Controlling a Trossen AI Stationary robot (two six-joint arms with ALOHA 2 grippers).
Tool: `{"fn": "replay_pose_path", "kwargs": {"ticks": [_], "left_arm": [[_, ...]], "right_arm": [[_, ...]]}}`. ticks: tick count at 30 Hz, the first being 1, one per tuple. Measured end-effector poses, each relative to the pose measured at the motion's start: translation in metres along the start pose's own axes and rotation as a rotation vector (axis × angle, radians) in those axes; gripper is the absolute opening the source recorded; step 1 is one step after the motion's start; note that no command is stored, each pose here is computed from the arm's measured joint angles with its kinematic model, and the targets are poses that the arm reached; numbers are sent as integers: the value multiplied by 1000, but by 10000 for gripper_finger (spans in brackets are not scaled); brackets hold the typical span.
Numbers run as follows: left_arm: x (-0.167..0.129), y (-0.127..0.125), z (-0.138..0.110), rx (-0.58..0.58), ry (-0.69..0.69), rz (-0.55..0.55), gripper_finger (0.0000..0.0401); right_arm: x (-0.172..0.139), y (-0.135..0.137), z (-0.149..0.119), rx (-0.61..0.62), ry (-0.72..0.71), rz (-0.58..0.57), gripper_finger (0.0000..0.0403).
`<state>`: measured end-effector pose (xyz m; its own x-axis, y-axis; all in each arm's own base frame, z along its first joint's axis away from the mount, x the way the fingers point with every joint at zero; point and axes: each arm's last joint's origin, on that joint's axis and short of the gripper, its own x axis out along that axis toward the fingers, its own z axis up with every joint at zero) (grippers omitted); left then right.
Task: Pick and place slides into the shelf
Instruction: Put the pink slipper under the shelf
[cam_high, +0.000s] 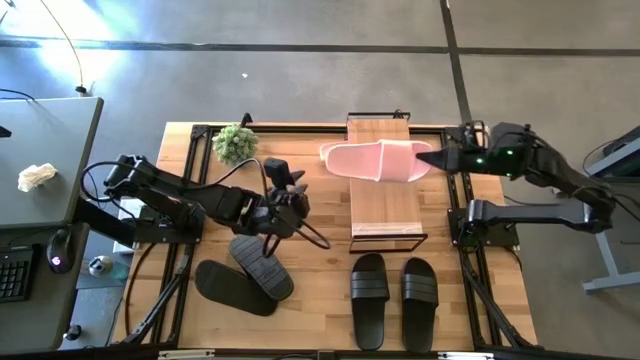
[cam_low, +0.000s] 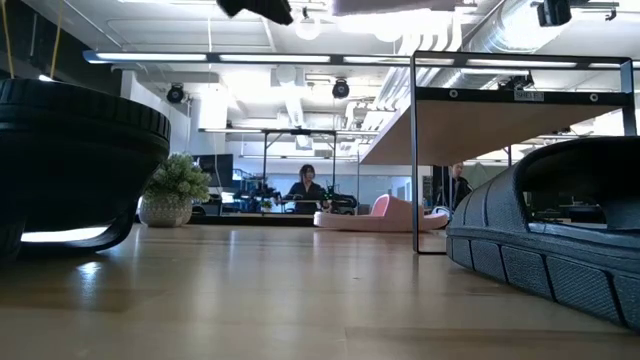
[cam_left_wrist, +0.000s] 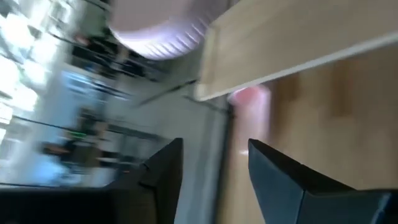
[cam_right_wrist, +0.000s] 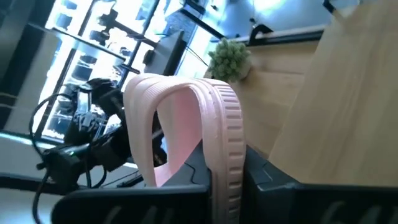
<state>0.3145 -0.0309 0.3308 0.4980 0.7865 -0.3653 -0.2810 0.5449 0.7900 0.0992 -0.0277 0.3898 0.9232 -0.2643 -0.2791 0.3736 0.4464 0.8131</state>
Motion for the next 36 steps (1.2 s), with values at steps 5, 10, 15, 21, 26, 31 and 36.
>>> {"fn": "replay_pose_path", "kwargs": {"ticks": [5,10,15,21,26,31,36], "left_arm": [[-3,7,-1,-252,-28,-108,148],[-1,45,-15,-582,-31,-351,136],[16,82,-32,-866,-13,-694,123],[34,111,-37,-1049,-115,-876,109],[49,131,-46,-1151,-156,-929,106],[59,146,-52,-1255,-180,-911,114],[77,152,-55,-1344,-184,-969,129]], "right_arm": [[-13,-1,1,-45,-56,9,5],[-17,-2,1,-68,-66,18,5],[-16,-3,0,-125,-57,4,5],[-10,-2,0,-196,-38,-10,5],[-8,2,3,-275,-72,16,5],[-7,5,5,-322,-106,29,5],[-6,6,6,-356,-119,27,5]]}}
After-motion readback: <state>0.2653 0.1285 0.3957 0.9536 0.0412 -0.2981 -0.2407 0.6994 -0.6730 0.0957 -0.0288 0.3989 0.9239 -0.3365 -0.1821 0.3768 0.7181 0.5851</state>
